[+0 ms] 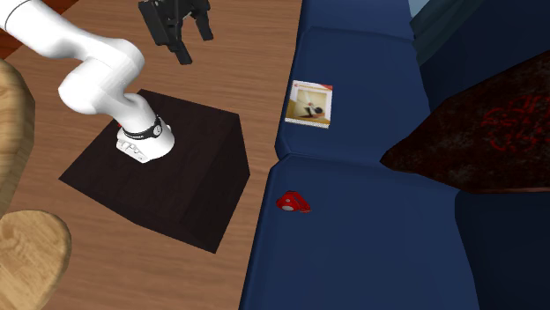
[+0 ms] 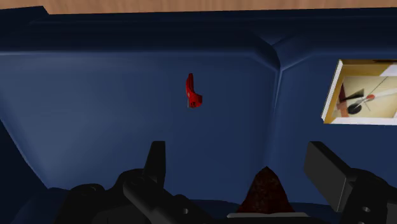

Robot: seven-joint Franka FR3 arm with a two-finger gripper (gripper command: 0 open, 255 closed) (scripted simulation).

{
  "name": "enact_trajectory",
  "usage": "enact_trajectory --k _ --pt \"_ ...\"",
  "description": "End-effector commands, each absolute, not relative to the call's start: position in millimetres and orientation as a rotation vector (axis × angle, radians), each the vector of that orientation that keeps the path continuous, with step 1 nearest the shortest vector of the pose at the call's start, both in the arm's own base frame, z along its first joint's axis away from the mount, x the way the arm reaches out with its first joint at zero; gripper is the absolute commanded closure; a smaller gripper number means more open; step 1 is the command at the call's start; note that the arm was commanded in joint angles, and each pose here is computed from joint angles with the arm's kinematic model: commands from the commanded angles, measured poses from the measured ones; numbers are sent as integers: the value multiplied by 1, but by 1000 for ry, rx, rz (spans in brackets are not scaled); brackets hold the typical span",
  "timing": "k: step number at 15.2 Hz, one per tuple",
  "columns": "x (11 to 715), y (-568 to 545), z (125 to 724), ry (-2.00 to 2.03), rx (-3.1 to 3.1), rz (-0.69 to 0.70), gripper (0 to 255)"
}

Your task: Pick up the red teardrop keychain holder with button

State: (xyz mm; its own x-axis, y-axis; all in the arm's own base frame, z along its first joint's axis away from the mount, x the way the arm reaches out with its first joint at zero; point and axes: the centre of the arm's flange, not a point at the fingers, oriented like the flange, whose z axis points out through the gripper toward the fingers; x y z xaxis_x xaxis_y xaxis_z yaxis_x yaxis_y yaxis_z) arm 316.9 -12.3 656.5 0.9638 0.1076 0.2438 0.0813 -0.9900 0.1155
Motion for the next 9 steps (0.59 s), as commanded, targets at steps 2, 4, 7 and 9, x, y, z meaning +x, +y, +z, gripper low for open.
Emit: enact_trajectory --k 2,4,7,9 --pt "325 -13 646 148 3010 373 0" --pt "342 -16 625 154 3011 354 0" --pt "367 -19 593 162 3012 325 0" --pt "384 -22 571 168 3013 306 0"
